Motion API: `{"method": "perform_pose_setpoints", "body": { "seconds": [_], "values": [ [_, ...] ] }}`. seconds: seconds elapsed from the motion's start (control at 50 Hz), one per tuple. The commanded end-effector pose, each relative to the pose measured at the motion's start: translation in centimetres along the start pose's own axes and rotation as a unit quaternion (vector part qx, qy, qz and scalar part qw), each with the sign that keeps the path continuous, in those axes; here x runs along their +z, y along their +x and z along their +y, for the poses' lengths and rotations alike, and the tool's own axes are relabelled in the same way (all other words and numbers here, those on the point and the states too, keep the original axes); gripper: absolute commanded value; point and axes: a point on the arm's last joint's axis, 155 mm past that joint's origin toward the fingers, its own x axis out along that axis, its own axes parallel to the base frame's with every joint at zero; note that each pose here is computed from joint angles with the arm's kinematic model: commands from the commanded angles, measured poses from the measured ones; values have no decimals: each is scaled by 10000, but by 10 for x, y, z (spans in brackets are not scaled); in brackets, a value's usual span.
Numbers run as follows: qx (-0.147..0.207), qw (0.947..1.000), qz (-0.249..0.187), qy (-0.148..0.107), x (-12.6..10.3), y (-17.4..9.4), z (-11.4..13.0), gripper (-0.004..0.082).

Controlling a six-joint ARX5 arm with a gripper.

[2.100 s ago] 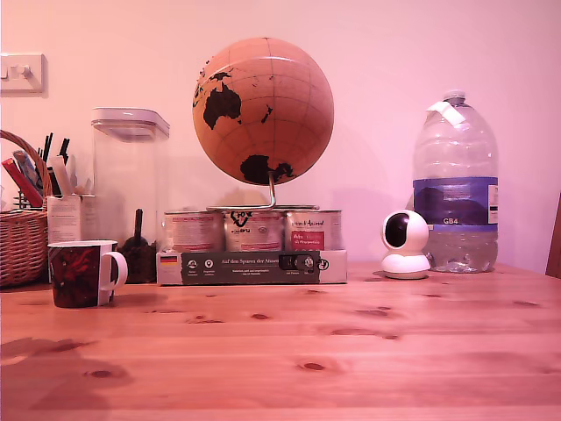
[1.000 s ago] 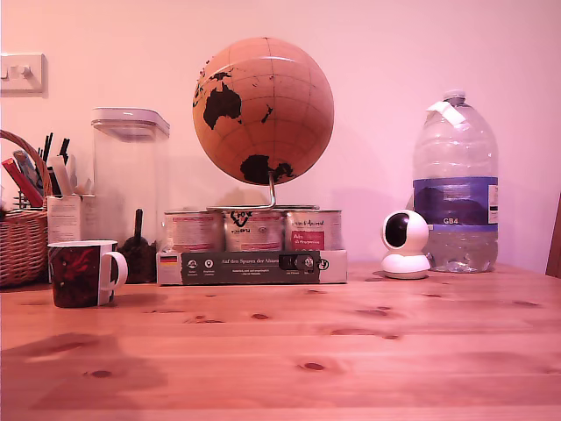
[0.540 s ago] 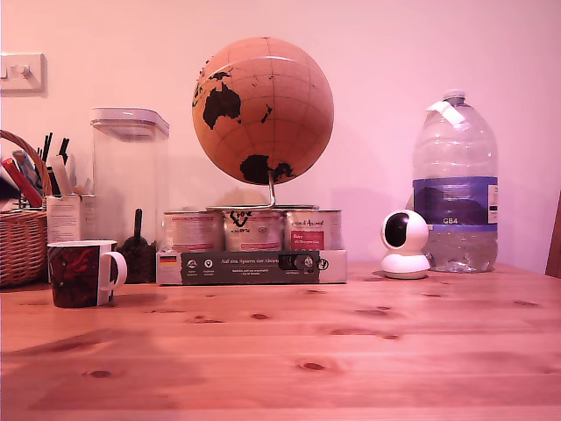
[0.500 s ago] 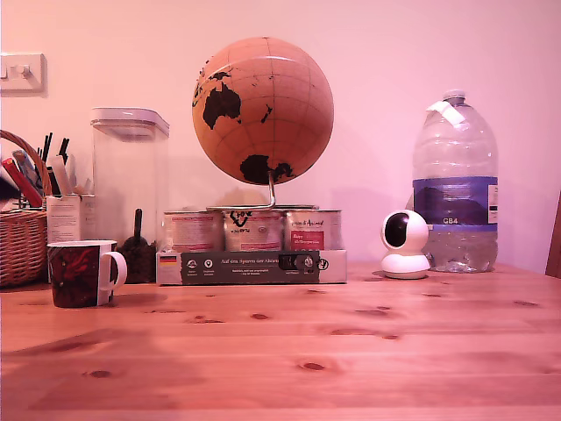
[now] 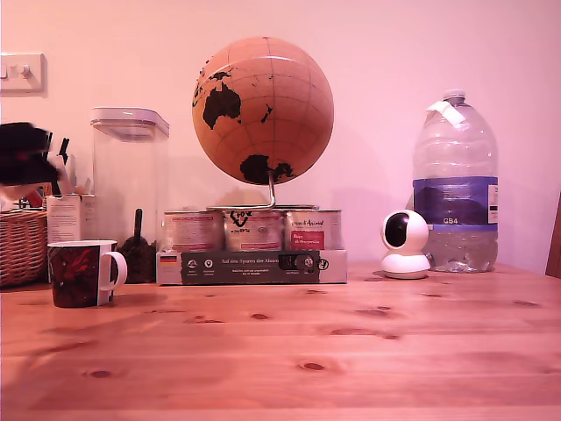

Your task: Pick up the coffee capsules from the table one by one and drop them inside the nearest coffee cup

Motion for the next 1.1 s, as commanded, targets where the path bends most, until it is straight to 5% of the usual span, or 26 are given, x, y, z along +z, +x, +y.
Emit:
{"method": "perform_pose_setpoints", "body": {
  "seconds": [0.0,0.56,1.08],
  "values": [
    [-32,10000,-7,-14,5,10,-1,289],
    [-126,9976,668,-155,9,72,2,289],
    [-112,9830,1783,-424,-33,96,7,289]
  ]
}}
